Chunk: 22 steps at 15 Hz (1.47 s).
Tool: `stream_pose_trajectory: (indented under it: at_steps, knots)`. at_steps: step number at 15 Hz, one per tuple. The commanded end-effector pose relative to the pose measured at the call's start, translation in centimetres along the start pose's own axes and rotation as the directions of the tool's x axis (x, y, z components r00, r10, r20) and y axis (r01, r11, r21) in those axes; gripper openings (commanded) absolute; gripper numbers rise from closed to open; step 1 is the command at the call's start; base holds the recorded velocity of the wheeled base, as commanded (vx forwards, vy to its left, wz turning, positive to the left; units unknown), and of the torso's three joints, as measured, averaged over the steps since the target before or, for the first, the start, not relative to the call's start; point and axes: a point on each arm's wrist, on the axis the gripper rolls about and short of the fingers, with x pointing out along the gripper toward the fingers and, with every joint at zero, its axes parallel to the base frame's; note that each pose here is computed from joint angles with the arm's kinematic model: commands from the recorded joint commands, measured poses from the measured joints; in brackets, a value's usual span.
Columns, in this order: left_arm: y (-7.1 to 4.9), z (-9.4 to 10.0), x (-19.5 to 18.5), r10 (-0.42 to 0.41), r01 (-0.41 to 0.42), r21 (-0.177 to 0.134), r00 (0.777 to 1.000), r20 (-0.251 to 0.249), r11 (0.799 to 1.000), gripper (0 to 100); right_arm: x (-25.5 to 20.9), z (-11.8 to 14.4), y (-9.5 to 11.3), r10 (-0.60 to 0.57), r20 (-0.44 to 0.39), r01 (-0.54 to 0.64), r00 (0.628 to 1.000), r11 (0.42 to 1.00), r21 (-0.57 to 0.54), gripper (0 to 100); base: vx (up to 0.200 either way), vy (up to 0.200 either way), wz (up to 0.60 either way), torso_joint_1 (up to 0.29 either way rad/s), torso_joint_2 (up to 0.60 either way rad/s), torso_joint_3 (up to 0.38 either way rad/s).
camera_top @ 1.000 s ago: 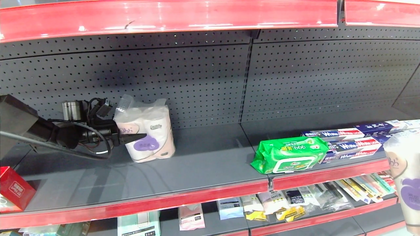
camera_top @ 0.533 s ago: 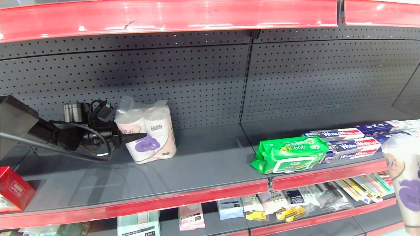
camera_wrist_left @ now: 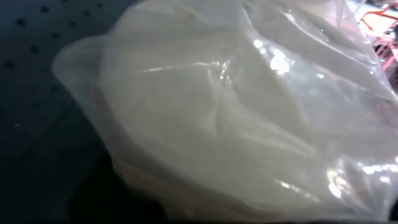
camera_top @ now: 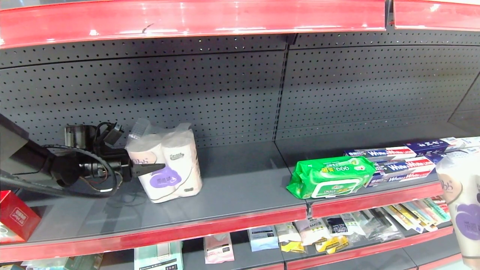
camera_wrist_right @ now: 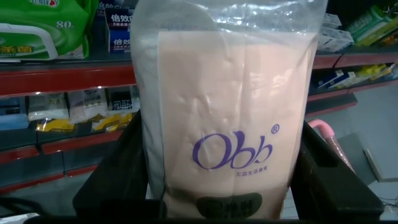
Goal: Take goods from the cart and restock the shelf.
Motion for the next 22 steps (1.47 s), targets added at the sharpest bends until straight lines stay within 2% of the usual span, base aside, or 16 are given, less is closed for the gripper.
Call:
stream_pose_trajectory:
  at_steps: [1,3,6,8,11,14,18,22]
  knots:
    - [-2.0,0.5,-0.7,-0.008,0.007,0.018,1.0,0.01,1.0,0,0.1,0.2,0.0,0.001,0.001,-0.001,1.0,1.0,0.0,0,0.0,0.0,0.0,0.0,0.0,0.0]
    - [-2.5,-0.3,-1.6,0.003,-0.005,0.065,1.0,0.03,0.998,0,0.2,0.4,-0.1,0.002,0.003,-0.002,1.0,1.0,0.0,0,0.0,0.0,0.0,0.0,0.0,0.0]
    - [-3.3,-1.2,-2.4,0.005,-0.008,0.075,0.999,0.042,0.997,0,0.2,0.4,0.0,0.004,0.001,-0.004,1.0,1.0,-0.001,0,0.0,0.0,0.0,0.0,0.0,0.0]
    - [-4.0,-1.9,-2.4,-0.009,0.004,0.092,0.999,0.052,0.996,0,0.2,0.4,0.0,0.004,0.001,-0.004,1.0,1.0,-0.001,0,0.0,0.0,0.0,0.0,0.0,0.0]
    - [-4.8,-2.5,-2.4,-0.025,0.019,0.091,0.998,0.058,0.996,0,0.2,0.4,0.0,0.004,0.001,-0.004,1.0,1.0,0.0,0,0.0,0.0,0.0,0.0,0.0,0.0]
    - [-5.2,-2.5,-2.5,-0.035,0.027,0.11,0.997,0.066,0.994,0,0.2,0.4,0.0,0.004,0.001,-0.004,1.0,1.0,-0.001,0,0.0,0.0,0.0,0.0,0.0,0.0]
    - [-5.7,-2.8,-2.6,-0.035,0.029,0.092,0.997,0.063,0.995,0,0.2,0.4,-0.1,0.003,0.004,-0.003,1.0,1.0,0.001,0,0.0,0.0,0.0,0.0,0.0,0.0]
    - [-6.2,-2.9,-2.7,-0.036,0.03,0.096,0.997,0.063,0.995,0,0.4,0.5,-0.1,0.005,-0.001,-0.005,1.0,1.0,0.0,0,0.0,0.0,0.0,0.0,0.0,0.0]
